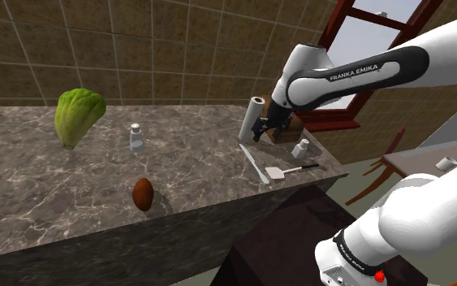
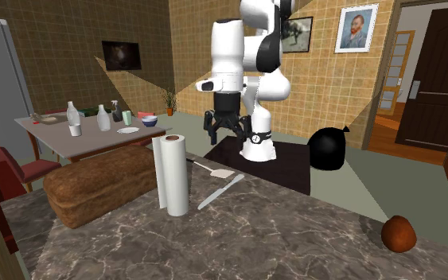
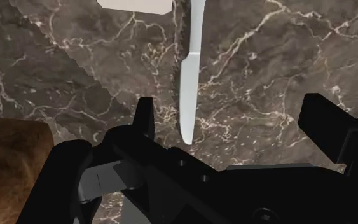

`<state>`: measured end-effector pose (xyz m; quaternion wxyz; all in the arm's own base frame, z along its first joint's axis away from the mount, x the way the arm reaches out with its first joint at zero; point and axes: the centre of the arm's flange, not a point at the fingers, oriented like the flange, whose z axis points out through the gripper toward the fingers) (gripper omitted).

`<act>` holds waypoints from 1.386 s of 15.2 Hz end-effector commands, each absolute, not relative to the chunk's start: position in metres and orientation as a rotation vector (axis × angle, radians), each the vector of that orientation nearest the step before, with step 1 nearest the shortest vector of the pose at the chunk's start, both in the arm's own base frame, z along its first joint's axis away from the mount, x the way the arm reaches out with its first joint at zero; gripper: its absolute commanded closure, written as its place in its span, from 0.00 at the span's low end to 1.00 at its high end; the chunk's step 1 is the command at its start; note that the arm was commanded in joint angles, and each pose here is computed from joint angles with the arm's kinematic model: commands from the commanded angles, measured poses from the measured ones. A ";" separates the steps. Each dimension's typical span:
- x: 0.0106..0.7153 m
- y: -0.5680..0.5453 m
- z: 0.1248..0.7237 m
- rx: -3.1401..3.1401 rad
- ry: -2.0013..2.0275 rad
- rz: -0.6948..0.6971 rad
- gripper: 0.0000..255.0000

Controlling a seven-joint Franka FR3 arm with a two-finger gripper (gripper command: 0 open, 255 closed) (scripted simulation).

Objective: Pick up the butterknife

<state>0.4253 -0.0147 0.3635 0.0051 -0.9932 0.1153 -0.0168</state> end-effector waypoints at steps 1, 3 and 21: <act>0.434 -0.018 0.336 -3.115 0.380 -0.035 0.00; 0.441 -0.020 0.310 -3.121 0.399 -0.016 0.00; 0.449 -0.023 0.232 -3.128 0.426 0.012 1.00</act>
